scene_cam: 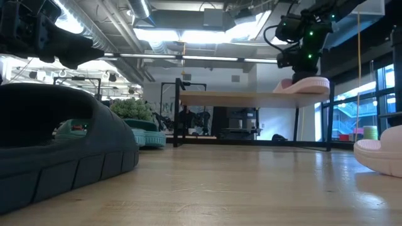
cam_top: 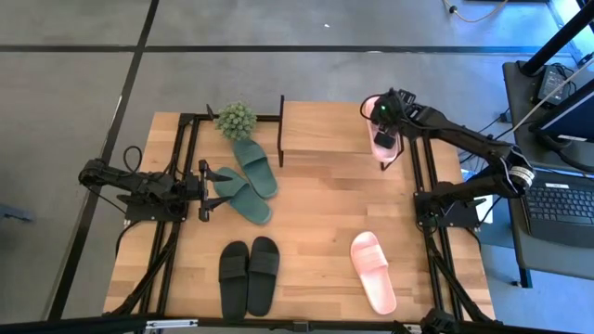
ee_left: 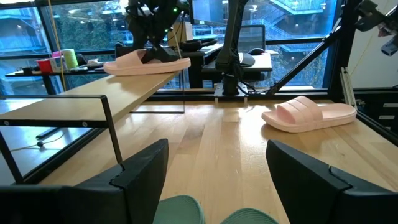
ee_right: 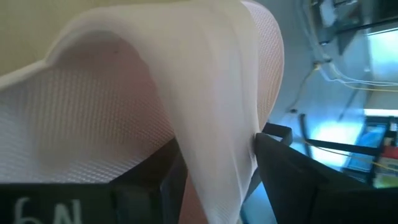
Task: Pick and place slides into the shelf
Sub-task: Put the right pink slide on the shelf
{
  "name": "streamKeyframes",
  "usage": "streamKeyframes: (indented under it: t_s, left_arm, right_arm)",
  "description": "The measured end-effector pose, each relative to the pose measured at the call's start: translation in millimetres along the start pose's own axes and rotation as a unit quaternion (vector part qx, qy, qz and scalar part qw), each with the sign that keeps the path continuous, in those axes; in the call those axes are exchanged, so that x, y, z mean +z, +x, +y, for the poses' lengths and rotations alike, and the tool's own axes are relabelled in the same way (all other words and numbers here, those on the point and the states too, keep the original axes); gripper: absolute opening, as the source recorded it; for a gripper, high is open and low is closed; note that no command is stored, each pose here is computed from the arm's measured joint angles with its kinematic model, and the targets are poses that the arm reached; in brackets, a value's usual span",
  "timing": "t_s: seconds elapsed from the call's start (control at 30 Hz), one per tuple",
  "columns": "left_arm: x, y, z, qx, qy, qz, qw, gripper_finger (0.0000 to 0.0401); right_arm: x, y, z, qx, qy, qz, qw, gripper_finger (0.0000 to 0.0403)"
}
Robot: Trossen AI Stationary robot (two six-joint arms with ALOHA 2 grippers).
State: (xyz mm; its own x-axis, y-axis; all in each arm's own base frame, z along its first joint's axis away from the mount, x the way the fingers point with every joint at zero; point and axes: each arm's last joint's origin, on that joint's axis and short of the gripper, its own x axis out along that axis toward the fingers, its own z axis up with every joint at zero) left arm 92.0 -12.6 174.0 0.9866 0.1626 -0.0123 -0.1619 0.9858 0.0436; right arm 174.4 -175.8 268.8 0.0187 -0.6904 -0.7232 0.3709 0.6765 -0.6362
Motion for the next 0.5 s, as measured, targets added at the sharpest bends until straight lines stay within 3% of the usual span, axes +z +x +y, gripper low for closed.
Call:
streamKeyframes:
  t_s: [0.5]
  left_arm:
    - [0.0,0.0,0.0,0.0,0.0,0.0,1.0,0.0263]
  right_arm:
    - [1.3,-12.5,-6.9,0.038,0.007,0.007,0.999,0.0186]
